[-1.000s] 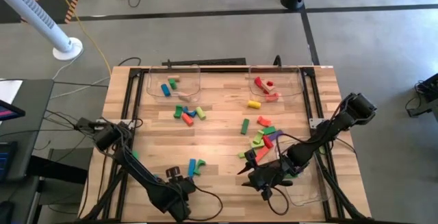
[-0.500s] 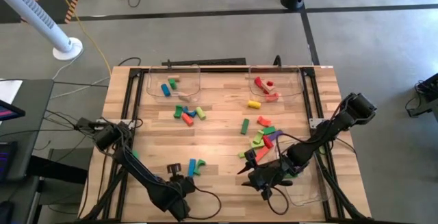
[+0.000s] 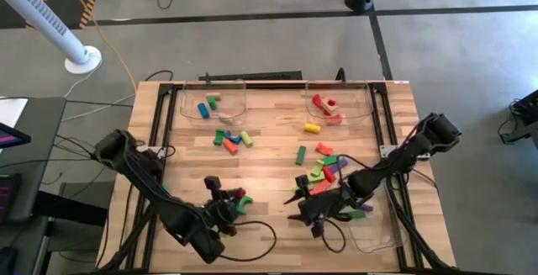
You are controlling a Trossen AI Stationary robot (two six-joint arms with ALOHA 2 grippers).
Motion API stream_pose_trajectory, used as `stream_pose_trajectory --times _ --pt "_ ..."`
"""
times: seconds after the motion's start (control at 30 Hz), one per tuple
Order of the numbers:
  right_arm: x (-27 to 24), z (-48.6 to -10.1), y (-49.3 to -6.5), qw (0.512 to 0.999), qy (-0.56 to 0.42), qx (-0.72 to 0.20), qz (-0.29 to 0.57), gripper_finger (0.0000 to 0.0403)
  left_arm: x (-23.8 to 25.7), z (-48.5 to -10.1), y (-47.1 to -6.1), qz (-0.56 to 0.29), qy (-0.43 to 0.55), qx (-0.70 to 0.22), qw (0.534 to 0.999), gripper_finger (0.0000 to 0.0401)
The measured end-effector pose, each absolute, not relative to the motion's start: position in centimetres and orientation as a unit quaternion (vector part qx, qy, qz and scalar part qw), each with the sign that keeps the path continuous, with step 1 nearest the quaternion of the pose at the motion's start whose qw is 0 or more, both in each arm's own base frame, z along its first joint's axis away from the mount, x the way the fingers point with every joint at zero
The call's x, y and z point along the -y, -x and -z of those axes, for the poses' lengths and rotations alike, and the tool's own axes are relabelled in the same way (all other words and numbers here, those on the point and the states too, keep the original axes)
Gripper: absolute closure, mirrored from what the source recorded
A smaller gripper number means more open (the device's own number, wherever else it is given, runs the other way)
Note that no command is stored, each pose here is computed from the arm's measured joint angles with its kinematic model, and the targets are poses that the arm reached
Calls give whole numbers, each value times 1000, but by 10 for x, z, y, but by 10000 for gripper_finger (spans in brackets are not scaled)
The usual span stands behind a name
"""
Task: Sort blocks by size
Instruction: Put the red rectangular block into the top right transparent bin
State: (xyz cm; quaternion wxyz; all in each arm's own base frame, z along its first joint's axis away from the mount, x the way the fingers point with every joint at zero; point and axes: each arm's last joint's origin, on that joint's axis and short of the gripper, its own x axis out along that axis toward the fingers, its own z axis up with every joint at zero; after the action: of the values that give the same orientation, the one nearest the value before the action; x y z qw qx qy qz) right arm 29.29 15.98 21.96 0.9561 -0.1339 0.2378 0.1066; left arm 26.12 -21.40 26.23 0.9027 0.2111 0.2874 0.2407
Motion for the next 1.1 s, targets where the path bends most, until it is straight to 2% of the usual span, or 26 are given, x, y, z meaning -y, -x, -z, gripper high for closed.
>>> stream_pose_trajectory --times 0.27,0.37,0.57,0.9,1.1 --pt "-145 -245 -312 982 136 -107 -80 180 202 -298 -268 -245 -265 -232 903 350" --pt "-136 -250 -317 986 131 -85 -65 180 196 -302 -277 -202 -265 -232 914 350" --pt "-123 -248 -322 986 130 -96 -46 180 176 -309 -290 -106 -266 -187 940 350" --pt "-109 -251 -329 988 134 -78 -22 180 118 -311 -273 35 -234 12 971 350" --pt "-96 -259 -334 989 140 -41 0 180 90 -296 -260 73 -217 102 968 350"
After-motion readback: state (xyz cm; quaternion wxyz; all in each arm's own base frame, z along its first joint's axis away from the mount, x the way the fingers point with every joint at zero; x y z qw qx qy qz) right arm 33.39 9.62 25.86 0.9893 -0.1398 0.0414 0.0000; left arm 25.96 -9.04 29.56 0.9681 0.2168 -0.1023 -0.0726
